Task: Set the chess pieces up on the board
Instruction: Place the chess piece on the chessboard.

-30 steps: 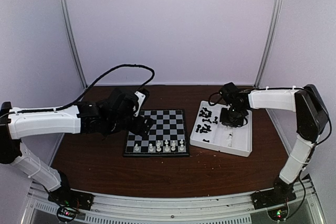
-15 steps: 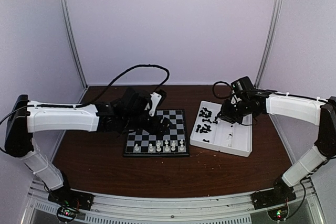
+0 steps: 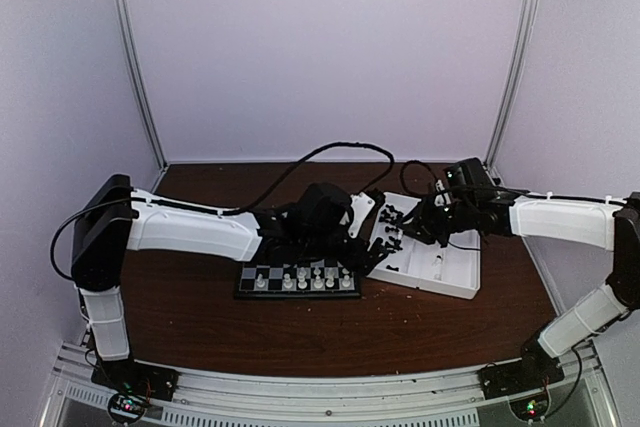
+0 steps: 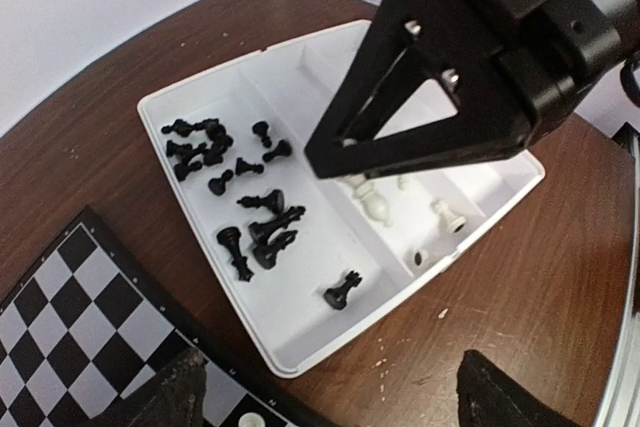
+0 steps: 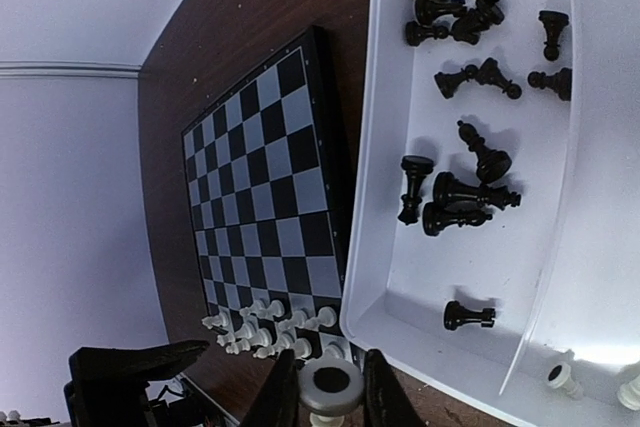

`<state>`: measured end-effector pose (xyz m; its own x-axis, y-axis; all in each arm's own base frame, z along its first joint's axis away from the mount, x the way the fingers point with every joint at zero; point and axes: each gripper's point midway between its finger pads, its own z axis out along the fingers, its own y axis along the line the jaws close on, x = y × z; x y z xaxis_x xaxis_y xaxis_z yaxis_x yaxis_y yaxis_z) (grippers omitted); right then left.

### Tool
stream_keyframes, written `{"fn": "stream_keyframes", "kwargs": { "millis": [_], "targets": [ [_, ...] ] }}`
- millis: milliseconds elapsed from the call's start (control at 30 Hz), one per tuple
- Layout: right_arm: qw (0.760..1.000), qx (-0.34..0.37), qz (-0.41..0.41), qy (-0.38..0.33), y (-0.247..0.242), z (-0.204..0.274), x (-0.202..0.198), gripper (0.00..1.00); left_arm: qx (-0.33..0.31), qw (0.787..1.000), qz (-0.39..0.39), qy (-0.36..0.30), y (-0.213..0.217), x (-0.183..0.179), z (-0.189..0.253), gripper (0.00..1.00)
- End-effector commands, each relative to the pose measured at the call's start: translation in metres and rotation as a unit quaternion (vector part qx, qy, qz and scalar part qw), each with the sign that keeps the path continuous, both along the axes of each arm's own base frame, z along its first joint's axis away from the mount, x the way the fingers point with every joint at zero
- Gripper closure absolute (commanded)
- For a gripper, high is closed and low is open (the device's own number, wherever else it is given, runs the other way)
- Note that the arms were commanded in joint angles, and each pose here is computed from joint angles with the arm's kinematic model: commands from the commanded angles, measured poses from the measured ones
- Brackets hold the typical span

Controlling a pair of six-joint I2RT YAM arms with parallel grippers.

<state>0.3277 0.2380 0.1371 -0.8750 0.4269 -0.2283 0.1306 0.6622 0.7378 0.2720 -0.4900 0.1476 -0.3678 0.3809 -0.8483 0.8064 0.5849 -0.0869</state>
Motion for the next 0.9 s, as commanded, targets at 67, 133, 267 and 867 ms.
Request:
{"fn": "stream_keyframes", "kwargs": {
  "millis": [67, 133, 267, 867],
  "targets": [
    [0.998, 0.045, 0.01, -0.033, 0.012, 0.026, -0.006, 0.8, -0.05, 0.998, -0.02, -0.031, -0.023, 0.008, 0.032, 0.15],
    [0.998, 0.049, 0.013, -0.032, 0.015, 0.027, -0.009, 0.8, -0.048, 0.998, -0.018, -0.029, -0.025, 0.009, 0.03, 0.17],
    [0.998, 0.054, 0.01, -0.035, 0.013, 0.03, -0.012, 0.8, -0.05, 0.998, -0.02, -0.029, -0.029, 0.011, 0.029, 0.23],
    [0.995, 0.104, 0.011, -0.007, 0.018, 0.029, -0.028, 0.79, -0.066, 0.991, -0.077, -0.087, -0.047, 0.007, 0.02, 0.33]
  ]
}}
